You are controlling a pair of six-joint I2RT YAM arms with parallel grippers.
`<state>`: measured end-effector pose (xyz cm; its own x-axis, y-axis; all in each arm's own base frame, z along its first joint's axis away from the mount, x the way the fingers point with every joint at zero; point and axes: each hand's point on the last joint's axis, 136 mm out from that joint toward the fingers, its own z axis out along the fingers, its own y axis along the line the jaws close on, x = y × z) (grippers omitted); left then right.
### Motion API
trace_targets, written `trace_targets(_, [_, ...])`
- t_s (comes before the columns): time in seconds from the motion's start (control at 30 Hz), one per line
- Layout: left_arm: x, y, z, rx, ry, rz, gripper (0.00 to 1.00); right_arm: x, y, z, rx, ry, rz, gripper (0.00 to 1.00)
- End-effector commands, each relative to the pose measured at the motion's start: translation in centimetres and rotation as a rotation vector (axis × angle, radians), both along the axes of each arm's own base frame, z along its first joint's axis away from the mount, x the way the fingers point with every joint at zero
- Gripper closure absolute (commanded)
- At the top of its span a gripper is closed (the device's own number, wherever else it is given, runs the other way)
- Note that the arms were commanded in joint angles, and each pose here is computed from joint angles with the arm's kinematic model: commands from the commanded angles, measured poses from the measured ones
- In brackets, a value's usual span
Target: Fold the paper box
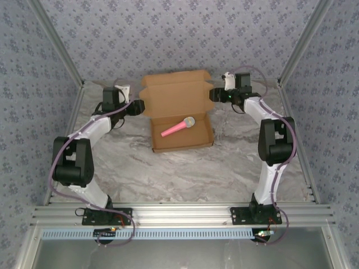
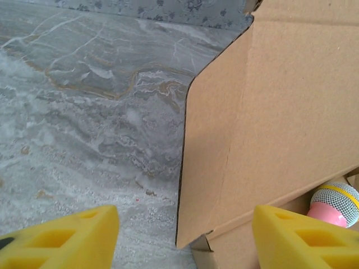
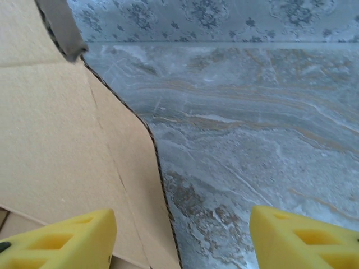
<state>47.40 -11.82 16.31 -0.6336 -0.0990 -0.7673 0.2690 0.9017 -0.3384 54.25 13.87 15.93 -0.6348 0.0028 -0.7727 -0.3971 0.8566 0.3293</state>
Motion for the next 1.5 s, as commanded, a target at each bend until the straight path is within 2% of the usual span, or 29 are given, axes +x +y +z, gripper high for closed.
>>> trace_targets(0.0, [1.5, -0.9, 1.1, 0.009, -0.035, -0.072, 0.43, 0.7, 1.0, 1.0, 0.015, -0.032, 0.073, 0.39])
trace_targets(0.1, [2.4, -1.1, 1.0, 0.011, -0.027, -0.085, 0.49, 1.1, 1.5, 0.7, 0.018, -0.026, 0.096, 0.46])
trace_targets(0.37, [3.5, -1.6, 0.4, 0.016, -0.007, -0.117, 0.62, 1.6, 2.9, 0.1, -0.008, -0.028, 0.142, 0.58])
trace_targets(0.67, [4.5, -2.6, -0.1, -0.02, 0.009, -0.152, 0.69, 1.5, 3.4, 0.1, -0.04, -0.033, 0.153, 0.69])
trace_targets(0.93, [4.7, -2.9, 0.2, -0.042, 0.008, -0.16, 0.82, 1.3, 3.7, -0.1, -0.073, -0.034, 0.143, 0.8])
trace_targets(1.1, [4.6, -2.7, 1.0, -0.045, -0.005, -0.126, 0.91, 0.8, 3.8, 0.6, -0.115, -0.037, 0.086, 0.84])
trace_targets(1.47, [3.6, -3.0, 3.7, -0.049, -0.105, 0.044, 0.98, -0.5, 2.1, 4.5, -0.275, -0.116, -0.231, 0.93])
